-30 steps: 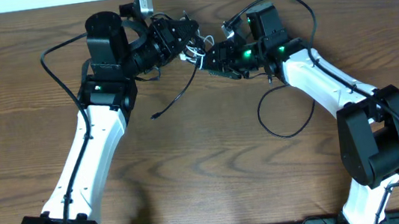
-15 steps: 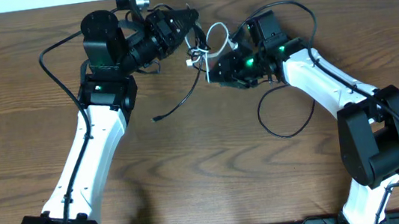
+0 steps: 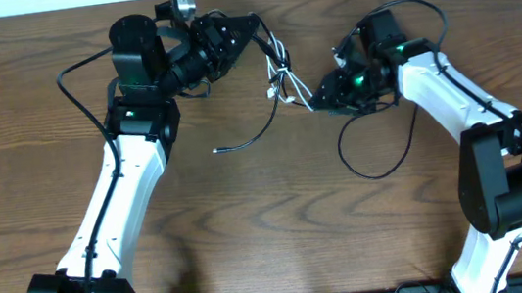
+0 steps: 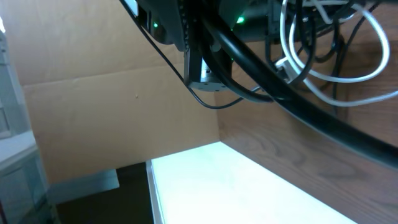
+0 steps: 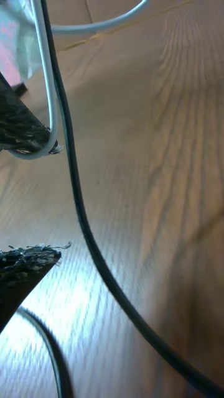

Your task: Untangle cables

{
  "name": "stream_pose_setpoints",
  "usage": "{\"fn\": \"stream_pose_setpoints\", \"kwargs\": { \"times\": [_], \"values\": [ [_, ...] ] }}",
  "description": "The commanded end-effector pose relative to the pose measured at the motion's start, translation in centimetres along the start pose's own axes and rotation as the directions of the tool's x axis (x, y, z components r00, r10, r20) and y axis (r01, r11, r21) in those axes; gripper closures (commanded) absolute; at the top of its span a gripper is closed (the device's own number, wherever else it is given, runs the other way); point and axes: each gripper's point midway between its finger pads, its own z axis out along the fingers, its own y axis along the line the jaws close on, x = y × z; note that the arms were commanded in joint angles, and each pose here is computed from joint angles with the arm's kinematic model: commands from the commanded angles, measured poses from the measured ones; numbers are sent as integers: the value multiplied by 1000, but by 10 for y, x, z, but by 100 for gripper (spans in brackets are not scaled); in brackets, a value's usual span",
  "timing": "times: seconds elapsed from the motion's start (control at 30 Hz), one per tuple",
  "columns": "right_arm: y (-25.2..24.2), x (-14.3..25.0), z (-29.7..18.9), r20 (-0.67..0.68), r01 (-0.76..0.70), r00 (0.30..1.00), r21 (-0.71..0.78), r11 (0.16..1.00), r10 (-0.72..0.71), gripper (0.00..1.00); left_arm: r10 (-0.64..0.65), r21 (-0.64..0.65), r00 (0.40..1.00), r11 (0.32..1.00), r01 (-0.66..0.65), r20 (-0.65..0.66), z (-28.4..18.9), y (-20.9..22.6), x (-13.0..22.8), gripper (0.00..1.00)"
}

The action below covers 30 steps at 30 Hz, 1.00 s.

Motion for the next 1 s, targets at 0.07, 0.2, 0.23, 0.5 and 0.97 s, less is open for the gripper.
{"fn": "stream_pose_setpoints", "kwargs": {
  "times": [0.07, 0.2, 0.23, 0.5, 0.97],
  "values": [
    [-51, -11, -12, 39, 29, 999, 178, 984, -36, 53, 22, 24, 996, 999, -24, 85, -18, -15, -26, 93],
    [-91, -9, -29, 45, -25, 999, 319, 947, 11, 52, 19, 17, 994, 1000, -21, 105, -24, -12, -34, 92],
    [-100, -8, -34, 46, -42, 999, 348, 937, 28, 52, 16, 13, 994, 1000, -18, 109, -25, -10, -36, 92],
    [-144, -6, -63, 74, -151, 989, 418, 896, 132, 52, 10, 5, 993, 1000, -11, 118, -28, -7, -39, 93],
    [-66, 19, -24, -110, 156, 984, 148, 977, -141, 53, -9, -467, 999, 884, 27, 41, -52, 109, 1, 92]
  ]
}}
